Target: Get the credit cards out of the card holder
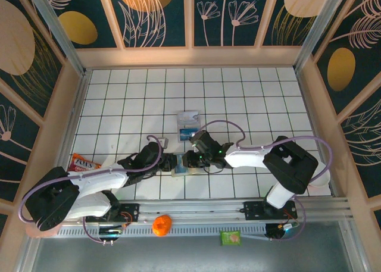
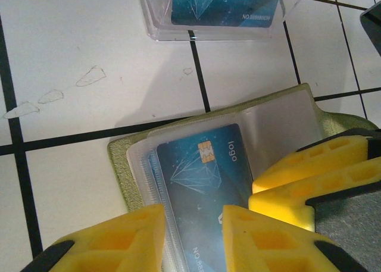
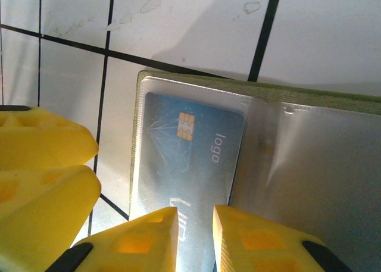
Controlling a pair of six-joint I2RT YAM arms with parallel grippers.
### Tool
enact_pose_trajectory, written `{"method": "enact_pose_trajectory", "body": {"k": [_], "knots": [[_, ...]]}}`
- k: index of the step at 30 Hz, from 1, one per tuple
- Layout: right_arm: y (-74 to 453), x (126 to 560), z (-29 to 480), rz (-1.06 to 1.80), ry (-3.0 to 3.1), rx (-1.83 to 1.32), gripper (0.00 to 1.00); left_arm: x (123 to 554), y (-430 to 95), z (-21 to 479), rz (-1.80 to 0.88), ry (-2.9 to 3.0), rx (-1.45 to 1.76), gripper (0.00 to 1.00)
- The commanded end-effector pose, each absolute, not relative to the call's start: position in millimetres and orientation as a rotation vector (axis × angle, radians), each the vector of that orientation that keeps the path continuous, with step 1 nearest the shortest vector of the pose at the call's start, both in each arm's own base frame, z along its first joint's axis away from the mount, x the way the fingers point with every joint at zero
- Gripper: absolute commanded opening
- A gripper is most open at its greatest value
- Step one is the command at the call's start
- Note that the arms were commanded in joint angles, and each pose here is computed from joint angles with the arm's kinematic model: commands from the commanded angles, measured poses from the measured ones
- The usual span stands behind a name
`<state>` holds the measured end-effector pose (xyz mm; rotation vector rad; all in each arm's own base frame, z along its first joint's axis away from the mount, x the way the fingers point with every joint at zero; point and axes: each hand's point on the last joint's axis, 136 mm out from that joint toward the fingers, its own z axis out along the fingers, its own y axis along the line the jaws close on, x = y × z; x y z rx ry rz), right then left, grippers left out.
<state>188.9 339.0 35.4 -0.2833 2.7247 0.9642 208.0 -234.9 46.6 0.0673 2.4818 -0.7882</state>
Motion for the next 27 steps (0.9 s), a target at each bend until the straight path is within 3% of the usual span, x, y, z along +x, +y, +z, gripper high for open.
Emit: {"method": "enact_pose_trajectory", "body": {"k": [1,18,27], "knots": [[330.4,192.9,25.1,0.814,2.762,-0.234,0.22,208.0,-235.4,42.3,-0.792,2.488,0.069,0.30],[316.9,195.9,30.7,0.676,2.727,-0.156,0.23,209.2,-236.6,39.2,-0.782,2.494,0.079,0.26],[312.4,198.6,39.7,0.633,2.689,-0.138,0.29,209.7,-235.3,41.5,-0.771,2.490,0.086,0.22]]}}
